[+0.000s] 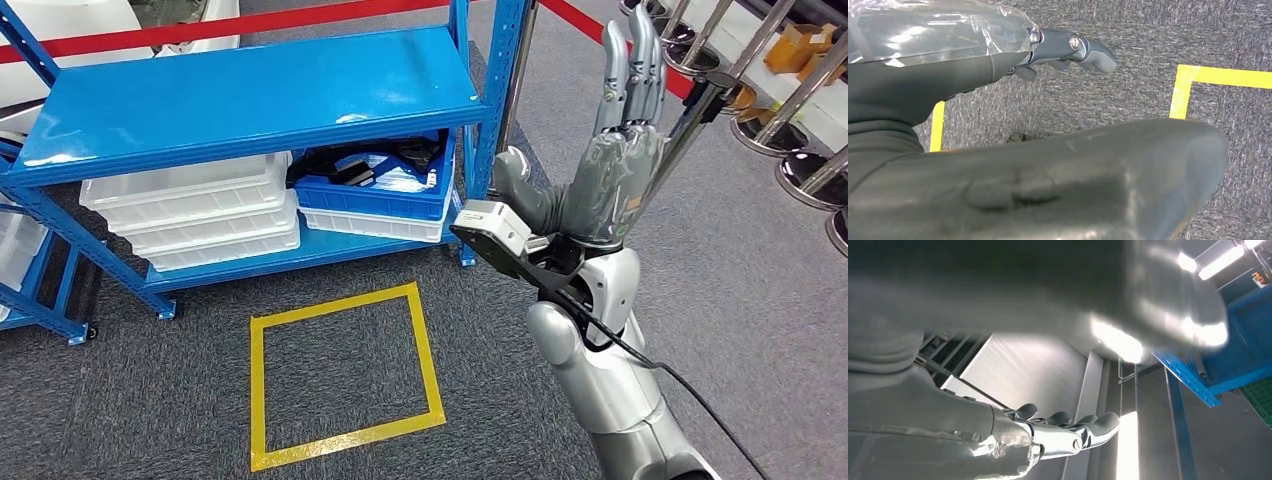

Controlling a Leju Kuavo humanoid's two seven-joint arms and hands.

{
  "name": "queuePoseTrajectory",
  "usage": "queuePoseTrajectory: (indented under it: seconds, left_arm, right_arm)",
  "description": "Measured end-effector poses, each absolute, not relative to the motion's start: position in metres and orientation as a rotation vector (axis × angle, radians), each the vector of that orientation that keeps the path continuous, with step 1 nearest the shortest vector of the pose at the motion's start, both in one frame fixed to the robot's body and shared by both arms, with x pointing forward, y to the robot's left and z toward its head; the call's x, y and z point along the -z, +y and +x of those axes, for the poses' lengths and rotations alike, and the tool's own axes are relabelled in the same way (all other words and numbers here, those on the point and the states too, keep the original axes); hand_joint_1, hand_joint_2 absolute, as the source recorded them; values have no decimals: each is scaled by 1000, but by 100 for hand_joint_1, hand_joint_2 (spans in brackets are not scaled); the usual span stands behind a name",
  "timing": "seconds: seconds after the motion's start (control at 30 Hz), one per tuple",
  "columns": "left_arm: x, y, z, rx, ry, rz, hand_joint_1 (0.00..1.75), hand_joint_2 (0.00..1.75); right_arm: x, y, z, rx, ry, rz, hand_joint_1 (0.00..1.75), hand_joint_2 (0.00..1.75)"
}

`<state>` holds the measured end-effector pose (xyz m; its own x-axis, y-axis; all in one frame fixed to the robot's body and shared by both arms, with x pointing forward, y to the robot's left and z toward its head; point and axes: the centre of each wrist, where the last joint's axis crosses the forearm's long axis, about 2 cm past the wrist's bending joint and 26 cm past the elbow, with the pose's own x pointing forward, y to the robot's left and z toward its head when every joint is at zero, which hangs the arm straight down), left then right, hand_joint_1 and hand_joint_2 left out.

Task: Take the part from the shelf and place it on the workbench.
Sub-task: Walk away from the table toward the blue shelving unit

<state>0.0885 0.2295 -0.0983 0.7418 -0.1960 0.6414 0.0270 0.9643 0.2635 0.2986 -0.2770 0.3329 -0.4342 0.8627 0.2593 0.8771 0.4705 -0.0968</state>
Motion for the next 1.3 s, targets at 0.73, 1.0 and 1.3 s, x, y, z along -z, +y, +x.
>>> queuePoseTrajectory:
  seconds: [0.73,1.0,1.3]
  left_arm:
    - [99,229,86,126,-720,243,0,0]
    - [99,230,84,131,-717,243,0,0]
    - [99,228,82,136,-714,239,0,0]
  right_arm:
    - [-328,-276,298,46,-2432,-1482,0,175]
    - [-328,-276,298,41,-2427,-1494,0,0]
    - [-327,-277,297,35,-2423,-1492,0,0]
